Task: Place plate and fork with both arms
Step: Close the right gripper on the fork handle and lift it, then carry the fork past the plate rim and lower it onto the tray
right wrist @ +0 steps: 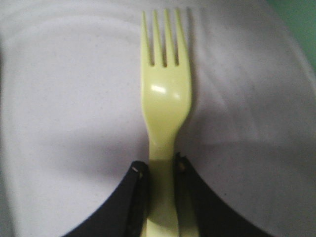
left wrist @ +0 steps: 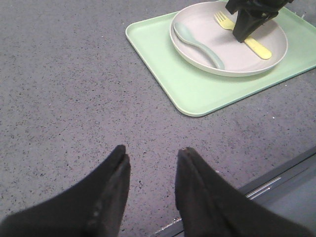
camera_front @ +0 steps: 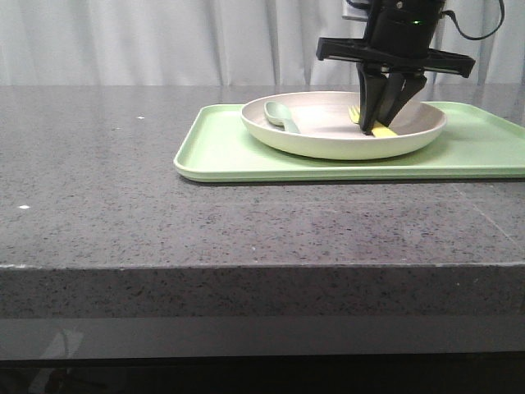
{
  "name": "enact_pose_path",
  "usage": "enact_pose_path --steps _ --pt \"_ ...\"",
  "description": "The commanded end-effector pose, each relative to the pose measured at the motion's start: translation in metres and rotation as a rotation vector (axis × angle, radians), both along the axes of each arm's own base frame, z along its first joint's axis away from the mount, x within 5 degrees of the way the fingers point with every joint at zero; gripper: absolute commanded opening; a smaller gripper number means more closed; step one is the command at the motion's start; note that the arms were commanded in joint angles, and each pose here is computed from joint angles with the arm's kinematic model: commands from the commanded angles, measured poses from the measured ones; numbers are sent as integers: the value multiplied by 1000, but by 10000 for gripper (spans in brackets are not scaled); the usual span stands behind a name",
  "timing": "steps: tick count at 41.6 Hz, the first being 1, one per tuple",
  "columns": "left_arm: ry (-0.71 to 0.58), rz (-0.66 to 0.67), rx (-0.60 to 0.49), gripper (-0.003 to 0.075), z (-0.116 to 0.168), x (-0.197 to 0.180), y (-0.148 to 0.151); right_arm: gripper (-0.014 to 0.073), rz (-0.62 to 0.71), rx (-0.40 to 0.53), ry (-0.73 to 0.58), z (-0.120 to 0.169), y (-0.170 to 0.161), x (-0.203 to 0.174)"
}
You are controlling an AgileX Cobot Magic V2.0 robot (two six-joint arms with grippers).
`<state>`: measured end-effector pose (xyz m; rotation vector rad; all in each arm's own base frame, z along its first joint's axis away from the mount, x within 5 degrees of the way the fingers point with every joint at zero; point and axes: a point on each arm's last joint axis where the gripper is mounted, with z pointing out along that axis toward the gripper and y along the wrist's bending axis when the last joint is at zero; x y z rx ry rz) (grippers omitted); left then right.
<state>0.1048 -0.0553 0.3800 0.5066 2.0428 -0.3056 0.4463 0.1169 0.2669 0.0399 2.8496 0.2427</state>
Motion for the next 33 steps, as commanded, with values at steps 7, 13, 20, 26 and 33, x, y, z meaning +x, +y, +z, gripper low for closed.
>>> enact_pose_path --steps 7,13,20,26,33 --pt "-84 -2 -50 237 14 1 -1 76 25 -35 -66 64 -12 -21" --pt "-84 -2 -50 237 14 1 -1 76 15 -22 -141 92 -18 -29" --pt "-84 -2 -50 237 14 1 -1 76 -28 -17 -186 111 -39 -36" --pt "-84 -2 -50 237 14 1 -1 76 -72 -24 -181 112 -59 -36" --pt "-84 -2 -50 237 14 1 -1 76 -116 -42 -98 88 -80 -33"
